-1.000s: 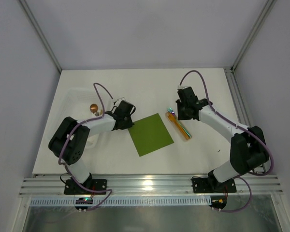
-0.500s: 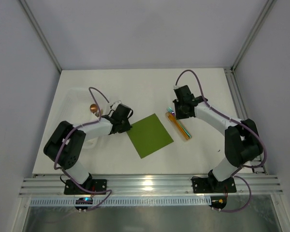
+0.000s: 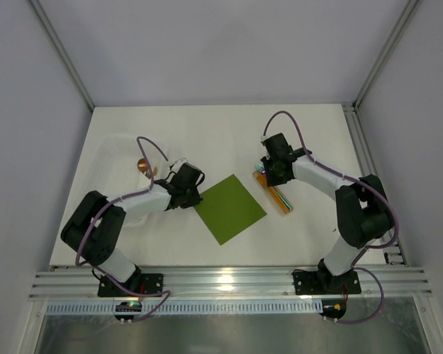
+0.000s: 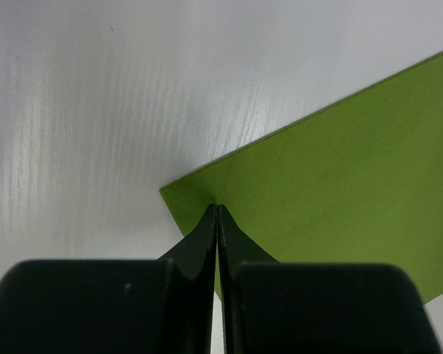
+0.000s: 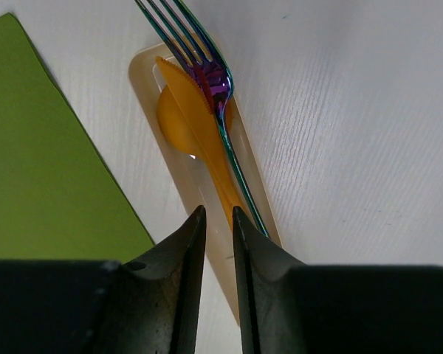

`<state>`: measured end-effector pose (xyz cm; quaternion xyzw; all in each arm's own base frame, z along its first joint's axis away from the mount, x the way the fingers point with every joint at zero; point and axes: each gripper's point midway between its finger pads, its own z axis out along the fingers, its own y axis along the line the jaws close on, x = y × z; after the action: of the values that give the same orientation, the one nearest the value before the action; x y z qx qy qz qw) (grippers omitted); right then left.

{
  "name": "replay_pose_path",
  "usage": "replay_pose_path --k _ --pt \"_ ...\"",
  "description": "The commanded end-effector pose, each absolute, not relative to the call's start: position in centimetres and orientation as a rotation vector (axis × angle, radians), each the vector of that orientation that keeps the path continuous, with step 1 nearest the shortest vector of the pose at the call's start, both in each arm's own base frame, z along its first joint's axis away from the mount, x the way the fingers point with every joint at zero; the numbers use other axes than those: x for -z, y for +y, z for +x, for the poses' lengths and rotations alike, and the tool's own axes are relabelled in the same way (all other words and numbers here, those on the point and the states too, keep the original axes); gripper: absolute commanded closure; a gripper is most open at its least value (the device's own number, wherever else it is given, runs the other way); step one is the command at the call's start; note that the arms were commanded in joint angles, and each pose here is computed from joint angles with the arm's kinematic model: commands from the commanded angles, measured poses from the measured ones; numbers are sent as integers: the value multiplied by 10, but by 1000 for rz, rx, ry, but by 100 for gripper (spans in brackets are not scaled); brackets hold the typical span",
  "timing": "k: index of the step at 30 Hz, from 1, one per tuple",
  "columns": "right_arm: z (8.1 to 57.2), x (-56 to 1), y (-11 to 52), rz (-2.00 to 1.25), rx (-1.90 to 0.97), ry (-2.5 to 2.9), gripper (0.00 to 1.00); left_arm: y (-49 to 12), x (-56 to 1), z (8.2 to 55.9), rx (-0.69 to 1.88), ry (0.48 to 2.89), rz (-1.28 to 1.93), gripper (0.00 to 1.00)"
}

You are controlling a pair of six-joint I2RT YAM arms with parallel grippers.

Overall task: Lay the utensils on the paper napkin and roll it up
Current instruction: Adjust the napkin at the center of the board, then pick up the utensils from the container.

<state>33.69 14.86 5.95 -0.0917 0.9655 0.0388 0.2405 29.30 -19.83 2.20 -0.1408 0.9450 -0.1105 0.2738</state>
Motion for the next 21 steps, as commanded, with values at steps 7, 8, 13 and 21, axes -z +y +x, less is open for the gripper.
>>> replay_pose_path --k 7,8,13,21 --pt "336 -42 149 -287 -91 2655 75 -201 -59 288 336 2466 -372 99" --pt "337 -41 149 -288 -89 2655 75 -200 -65 289 340 2450 -370 98" --pt "336 -33 145 -291 -58 2672 75 -198 -81 286 364 2420 -359 96" --pt "336 -23 141 -292 -15 2683 75 -192 -107 281 400 2362 -348 95"
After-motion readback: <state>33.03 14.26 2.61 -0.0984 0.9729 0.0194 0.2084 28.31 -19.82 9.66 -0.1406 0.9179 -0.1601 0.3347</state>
